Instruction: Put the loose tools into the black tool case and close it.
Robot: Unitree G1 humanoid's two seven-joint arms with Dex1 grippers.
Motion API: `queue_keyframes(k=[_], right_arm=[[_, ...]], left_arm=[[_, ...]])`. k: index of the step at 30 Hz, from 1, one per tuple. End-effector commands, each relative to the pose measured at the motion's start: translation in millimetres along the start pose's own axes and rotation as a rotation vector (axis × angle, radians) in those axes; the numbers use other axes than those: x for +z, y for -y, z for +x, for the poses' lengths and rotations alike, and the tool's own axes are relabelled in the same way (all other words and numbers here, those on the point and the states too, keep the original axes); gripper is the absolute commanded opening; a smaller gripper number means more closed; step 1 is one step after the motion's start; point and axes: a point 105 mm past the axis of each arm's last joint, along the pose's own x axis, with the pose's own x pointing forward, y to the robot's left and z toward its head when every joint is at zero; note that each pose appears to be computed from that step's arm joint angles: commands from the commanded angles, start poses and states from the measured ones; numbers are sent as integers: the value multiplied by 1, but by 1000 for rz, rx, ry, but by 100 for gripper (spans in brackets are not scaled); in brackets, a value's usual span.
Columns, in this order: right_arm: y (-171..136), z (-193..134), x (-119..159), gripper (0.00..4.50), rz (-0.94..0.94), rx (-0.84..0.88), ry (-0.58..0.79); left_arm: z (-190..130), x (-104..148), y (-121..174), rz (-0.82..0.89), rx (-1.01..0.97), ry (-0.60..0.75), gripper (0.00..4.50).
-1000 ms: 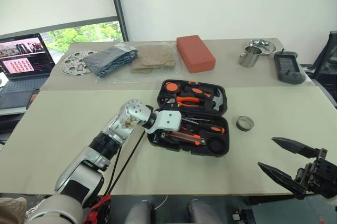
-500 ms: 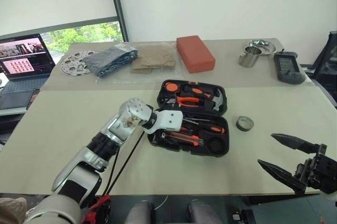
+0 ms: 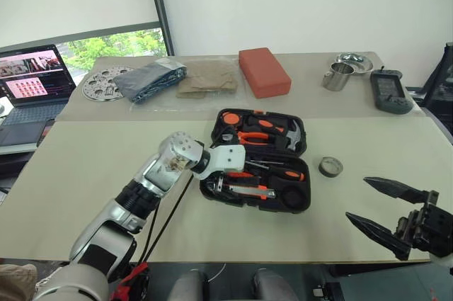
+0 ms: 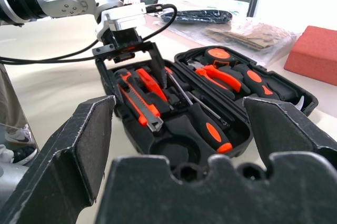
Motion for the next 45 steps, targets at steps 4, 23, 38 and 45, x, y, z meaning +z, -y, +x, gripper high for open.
queue_keyframes(k=[4,23,38,45], right_arm=[[0,3,8,450,-6,19,24],[-1,9,11,450,-9,24,34],[-2,11,14,450,-5,21,33],[-2,13,15,450,-4,23,31]], left_arm=[[-13,36,-2,21,-25,153,443],[2,13,5,70,-98,267,4],[22,-18,6,58,-121,162,4],[36,-31,9,-126,-150,206,4]])
